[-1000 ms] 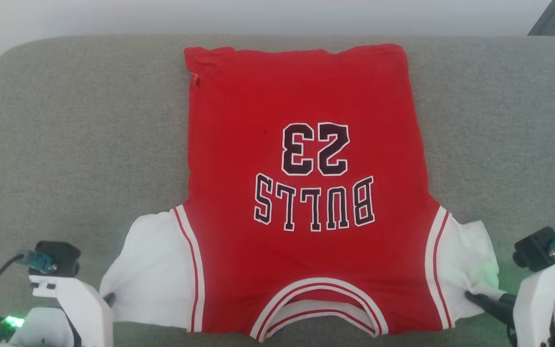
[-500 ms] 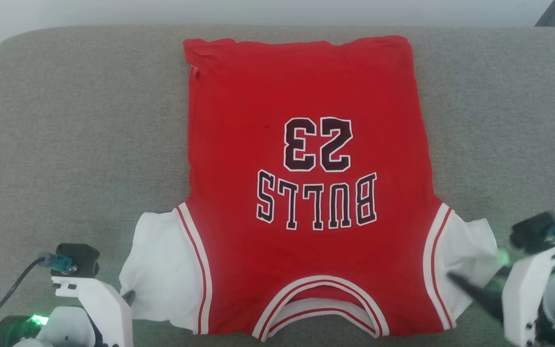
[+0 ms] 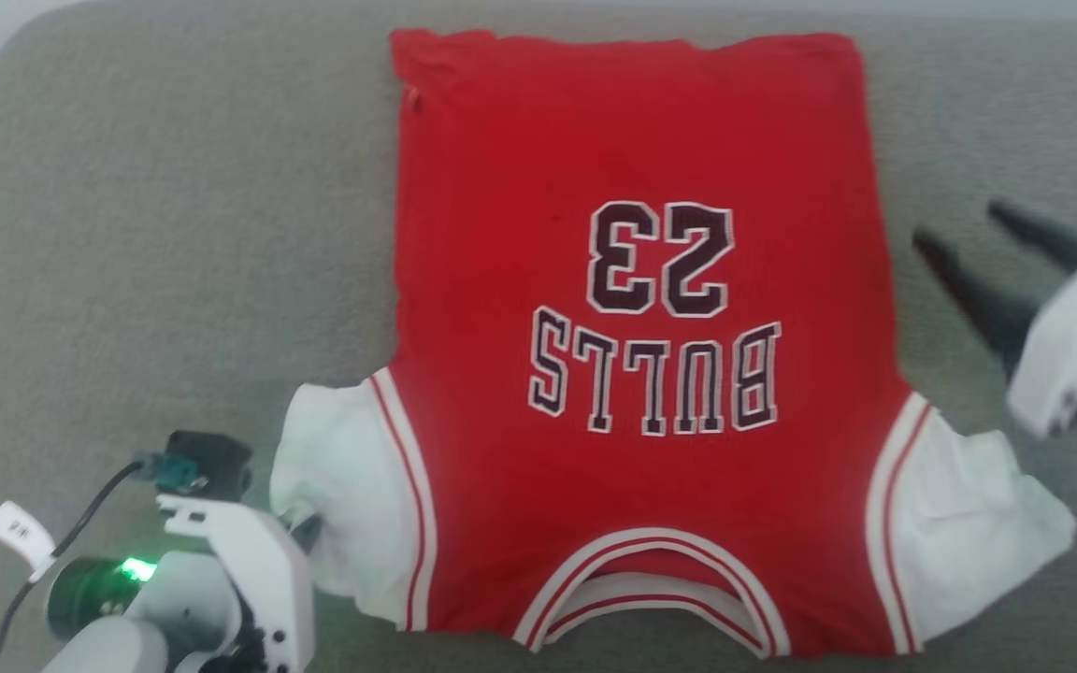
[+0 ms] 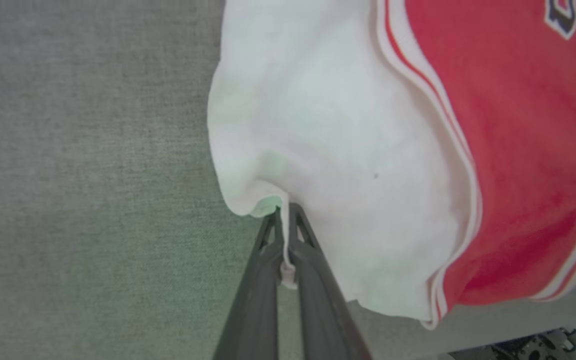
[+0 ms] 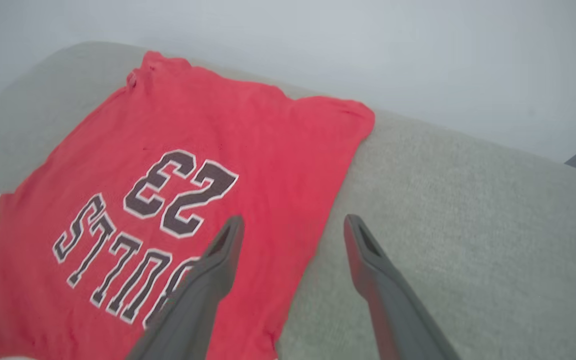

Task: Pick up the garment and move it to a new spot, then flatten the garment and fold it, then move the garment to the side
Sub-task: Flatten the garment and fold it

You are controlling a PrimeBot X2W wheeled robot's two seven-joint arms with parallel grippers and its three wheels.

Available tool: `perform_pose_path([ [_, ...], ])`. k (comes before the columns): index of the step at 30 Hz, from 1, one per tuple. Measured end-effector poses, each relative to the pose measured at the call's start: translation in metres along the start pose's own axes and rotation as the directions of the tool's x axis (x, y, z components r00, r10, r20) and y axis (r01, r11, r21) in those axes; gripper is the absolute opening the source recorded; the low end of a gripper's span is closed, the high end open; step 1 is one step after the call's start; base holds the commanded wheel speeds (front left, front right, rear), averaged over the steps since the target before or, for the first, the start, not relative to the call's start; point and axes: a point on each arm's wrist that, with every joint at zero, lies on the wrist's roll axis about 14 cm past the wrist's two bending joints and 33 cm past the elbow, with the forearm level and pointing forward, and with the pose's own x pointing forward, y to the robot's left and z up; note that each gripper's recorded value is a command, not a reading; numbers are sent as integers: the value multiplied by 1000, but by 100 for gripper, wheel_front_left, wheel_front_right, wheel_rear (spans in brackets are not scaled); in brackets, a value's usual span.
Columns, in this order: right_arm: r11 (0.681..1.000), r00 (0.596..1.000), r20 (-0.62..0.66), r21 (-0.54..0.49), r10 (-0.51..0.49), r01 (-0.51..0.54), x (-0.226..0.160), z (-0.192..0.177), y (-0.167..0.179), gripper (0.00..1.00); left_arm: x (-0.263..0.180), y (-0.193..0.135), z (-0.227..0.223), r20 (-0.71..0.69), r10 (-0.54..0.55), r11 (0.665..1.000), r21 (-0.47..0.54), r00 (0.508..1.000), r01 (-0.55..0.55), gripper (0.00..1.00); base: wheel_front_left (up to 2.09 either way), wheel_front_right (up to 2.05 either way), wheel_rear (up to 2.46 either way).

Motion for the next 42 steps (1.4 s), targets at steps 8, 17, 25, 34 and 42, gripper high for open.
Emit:
perform_pose_path([
  [8, 999, 999, -17, -13, -36, 36, 80, 26, -28, 100, 10, -2, 0, -3, -8, 1000, -20, 1000, 8, 0, 0, 0, 0],
  [17, 993, 970, -216, 26, -110, 118, 154, -6, -63, 100, 21, 4, -7, -17, 4, 998, -62, 1000, -5, 0, 0, 0, 0],
  [25, 984, 902, -420, 96, -99, 153, 195, -49, -63, 100, 30, 9, -13, -24, 13, 995, -96, 1000, -16, 0, 0, 0, 0],
  [34, 984, 875, -472, 73, -109, 162, 194, -54, -60, 0, 35, 10, -12, -19, 17, 994, -110, 1000, -19, 0, 0, 0, 0],
  [42, 989, 890, -439, 19, -125, 149, 162, -42, -61, 0, 34, 13, -2, 0, 20, 997, -78, 1000, -20, 0, 0, 0, 0],
])
